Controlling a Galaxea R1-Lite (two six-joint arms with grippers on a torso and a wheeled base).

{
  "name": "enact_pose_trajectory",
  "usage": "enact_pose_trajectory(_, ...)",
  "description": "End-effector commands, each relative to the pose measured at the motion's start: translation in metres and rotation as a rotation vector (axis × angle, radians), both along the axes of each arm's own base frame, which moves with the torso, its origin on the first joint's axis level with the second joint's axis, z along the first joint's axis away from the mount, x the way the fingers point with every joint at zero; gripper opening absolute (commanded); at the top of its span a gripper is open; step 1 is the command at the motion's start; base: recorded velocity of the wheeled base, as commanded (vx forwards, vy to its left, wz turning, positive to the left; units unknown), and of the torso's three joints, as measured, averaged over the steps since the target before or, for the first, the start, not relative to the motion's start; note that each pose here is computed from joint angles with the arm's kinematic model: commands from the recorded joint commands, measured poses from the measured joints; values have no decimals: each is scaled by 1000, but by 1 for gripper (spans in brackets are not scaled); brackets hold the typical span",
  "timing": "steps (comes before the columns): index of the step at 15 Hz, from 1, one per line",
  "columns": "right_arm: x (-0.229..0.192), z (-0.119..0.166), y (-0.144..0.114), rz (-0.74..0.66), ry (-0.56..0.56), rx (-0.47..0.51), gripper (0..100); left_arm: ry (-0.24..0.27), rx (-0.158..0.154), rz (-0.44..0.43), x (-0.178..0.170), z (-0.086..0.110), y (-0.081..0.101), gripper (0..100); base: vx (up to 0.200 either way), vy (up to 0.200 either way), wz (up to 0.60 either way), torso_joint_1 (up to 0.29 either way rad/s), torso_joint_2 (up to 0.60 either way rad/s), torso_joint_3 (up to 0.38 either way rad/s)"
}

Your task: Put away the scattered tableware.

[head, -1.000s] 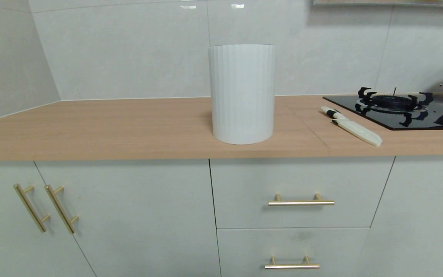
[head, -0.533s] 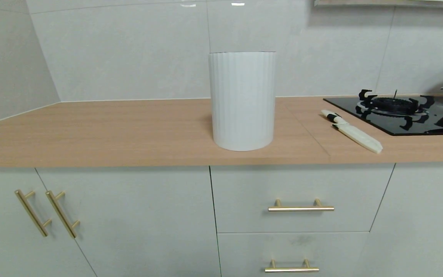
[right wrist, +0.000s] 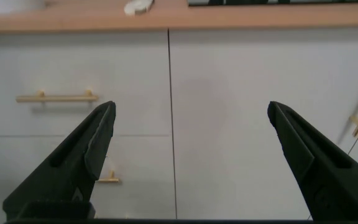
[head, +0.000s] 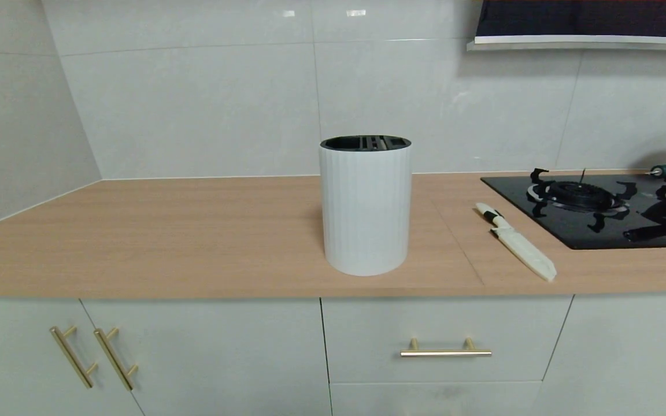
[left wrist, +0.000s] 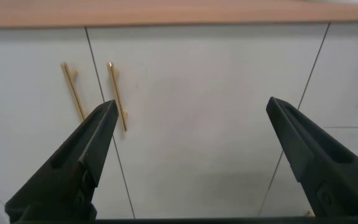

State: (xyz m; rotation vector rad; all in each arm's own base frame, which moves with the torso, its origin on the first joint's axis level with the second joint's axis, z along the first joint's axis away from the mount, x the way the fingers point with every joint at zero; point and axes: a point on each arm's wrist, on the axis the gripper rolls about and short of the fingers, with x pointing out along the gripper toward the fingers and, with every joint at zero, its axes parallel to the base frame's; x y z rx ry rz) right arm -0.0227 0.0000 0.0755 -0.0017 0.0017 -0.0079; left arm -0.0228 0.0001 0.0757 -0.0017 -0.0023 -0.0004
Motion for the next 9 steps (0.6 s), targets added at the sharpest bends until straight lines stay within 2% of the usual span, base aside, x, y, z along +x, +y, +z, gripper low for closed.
enact_pose_trajectory(1, 0, 0, 0, 0, 1, 0, 100, 1, 0, 0, 0, 0, 0, 100, 0, 0, 0, 188, -471, -286)
enact_pose_trajectory(9, 0, 0, 0, 0, 1, 0, 100, -1, 0, 0, 0, 0, 0, 100, 0, 0, 0, 207, -488, -280)
